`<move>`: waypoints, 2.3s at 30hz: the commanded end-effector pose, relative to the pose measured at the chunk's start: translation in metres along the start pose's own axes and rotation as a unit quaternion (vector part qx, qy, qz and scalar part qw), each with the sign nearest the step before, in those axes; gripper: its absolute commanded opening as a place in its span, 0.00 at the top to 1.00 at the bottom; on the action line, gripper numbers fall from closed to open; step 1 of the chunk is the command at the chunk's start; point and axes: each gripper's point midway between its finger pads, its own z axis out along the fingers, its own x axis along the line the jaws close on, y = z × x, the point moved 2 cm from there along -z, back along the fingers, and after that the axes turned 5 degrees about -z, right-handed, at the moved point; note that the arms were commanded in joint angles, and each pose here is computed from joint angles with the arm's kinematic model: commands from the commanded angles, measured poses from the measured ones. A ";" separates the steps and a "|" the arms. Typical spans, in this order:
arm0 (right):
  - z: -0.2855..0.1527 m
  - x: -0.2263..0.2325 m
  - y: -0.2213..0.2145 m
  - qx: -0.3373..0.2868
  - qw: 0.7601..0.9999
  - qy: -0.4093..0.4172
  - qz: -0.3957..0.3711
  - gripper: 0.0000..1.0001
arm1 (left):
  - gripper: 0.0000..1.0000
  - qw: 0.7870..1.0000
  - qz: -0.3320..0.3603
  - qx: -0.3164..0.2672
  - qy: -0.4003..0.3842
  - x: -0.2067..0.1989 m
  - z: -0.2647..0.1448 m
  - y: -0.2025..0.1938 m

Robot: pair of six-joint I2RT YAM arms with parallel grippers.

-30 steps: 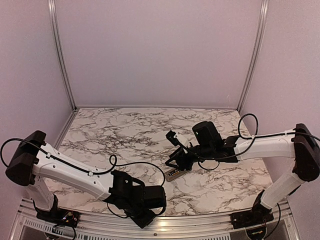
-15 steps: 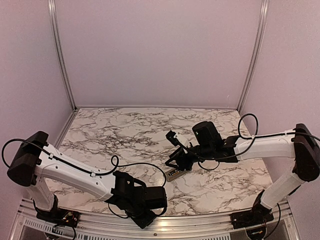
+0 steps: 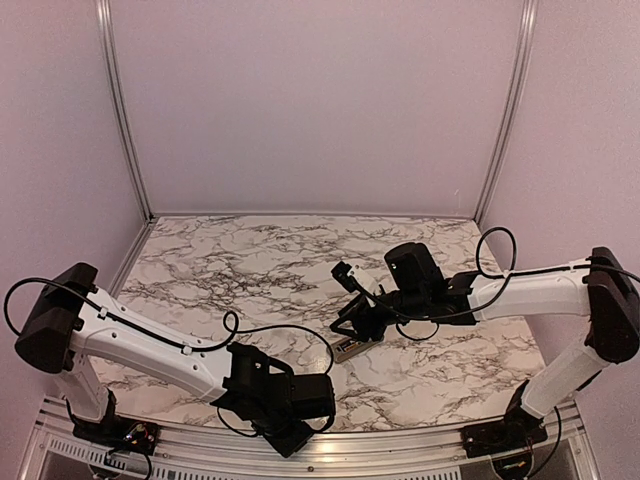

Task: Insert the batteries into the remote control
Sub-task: Pick up the battery cover from the center of the board.

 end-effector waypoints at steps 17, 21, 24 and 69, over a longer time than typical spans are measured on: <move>0.000 0.000 0.000 -0.005 1.000 0.008 -0.001 0.55 | 0.84 0.998 0.009 -0.002 0.057 0.018 0.005 -0.001; 0.000 0.000 0.001 -0.006 1.000 0.010 -0.001 0.55 | 0.82 0.998 0.006 -0.018 0.064 0.022 -0.004 0.005; 0.001 0.001 0.001 -0.006 1.000 0.015 0.000 0.55 | 0.82 0.997 -0.001 -0.027 0.066 0.028 -0.010 0.010; -0.001 -0.001 -0.003 0.009 1.000 0.006 -0.001 0.54 | 0.89 0.999 0.010 -0.010 0.053 0.033 0.010 0.010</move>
